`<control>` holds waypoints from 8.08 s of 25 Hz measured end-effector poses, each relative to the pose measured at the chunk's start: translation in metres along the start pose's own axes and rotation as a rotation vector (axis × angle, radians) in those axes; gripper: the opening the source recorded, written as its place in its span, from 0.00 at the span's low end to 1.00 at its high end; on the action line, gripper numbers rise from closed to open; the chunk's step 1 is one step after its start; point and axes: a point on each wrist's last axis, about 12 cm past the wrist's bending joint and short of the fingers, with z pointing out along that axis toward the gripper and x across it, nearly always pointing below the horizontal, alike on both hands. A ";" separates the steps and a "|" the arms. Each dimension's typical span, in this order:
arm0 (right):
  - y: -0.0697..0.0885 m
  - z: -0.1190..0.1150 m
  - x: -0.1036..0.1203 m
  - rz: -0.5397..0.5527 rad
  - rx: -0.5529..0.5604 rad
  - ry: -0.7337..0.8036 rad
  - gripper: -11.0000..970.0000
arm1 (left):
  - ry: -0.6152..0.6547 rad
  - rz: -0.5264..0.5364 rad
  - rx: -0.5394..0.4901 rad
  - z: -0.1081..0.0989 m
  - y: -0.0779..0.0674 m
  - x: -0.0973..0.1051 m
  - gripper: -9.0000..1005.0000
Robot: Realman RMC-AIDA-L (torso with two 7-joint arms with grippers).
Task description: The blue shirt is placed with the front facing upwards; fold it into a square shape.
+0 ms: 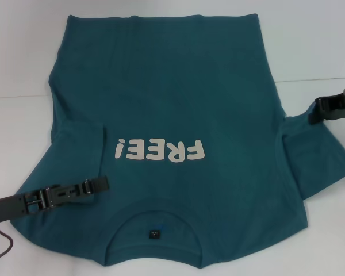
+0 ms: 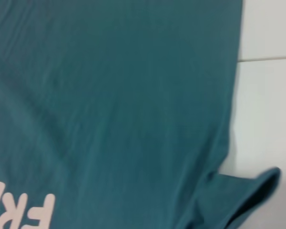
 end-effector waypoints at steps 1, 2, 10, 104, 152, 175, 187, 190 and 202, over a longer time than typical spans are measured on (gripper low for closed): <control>-0.002 -0.002 -0.001 0.000 0.015 0.001 0.04 | 0.000 0.000 0.000 0.000 0.000 0.000 0.66; -0.003 -0.003 -0.002 0.000 0.028 0.002 0.04 | 0.000 0.000 0.000 0.000 0.000 0.000 0.66; -0.012 -0.011 -0.006 0.010 0.068 -0.008 0.04 | 0.000 -0.001 0.001 0.001 0.000 0.000 0.66; -0.021 -0.015 0.039 0.193 -0.360 -0.087 0.90 | -0.077 -0.022 -0.022 -0.009 0.004 -0.001 0.66; 0.016 0.067 0.051 0.176 -0.143 -0.052 0.90 | -0.087 -0.064 -0.015 -0.012 0.008 0.007 0.66; 0.042 0.066 0.040 0.143 -0.247 -0.055 0.90 | -0.089 -0.065 -0.015 -0.012 0.008 0.008 0.66; 0.061 0.060 0.035 0.087 -0.375 -0.064 0.90 | -0.101 -0.064 -0.024 -0.013 0.009 0.007 0.66; 0.061 0.055 0.034 0.082 -0.404 -0.051 0.90 | -0.102 -0.064 -0.025 -0.013 0.009 0.007 0.66; 0.042 0.038 0.064 -0.322 -0.463 -0.298 0.90 | -0.099 0.021 -0.047 -0.024 0.011 0.005 0.66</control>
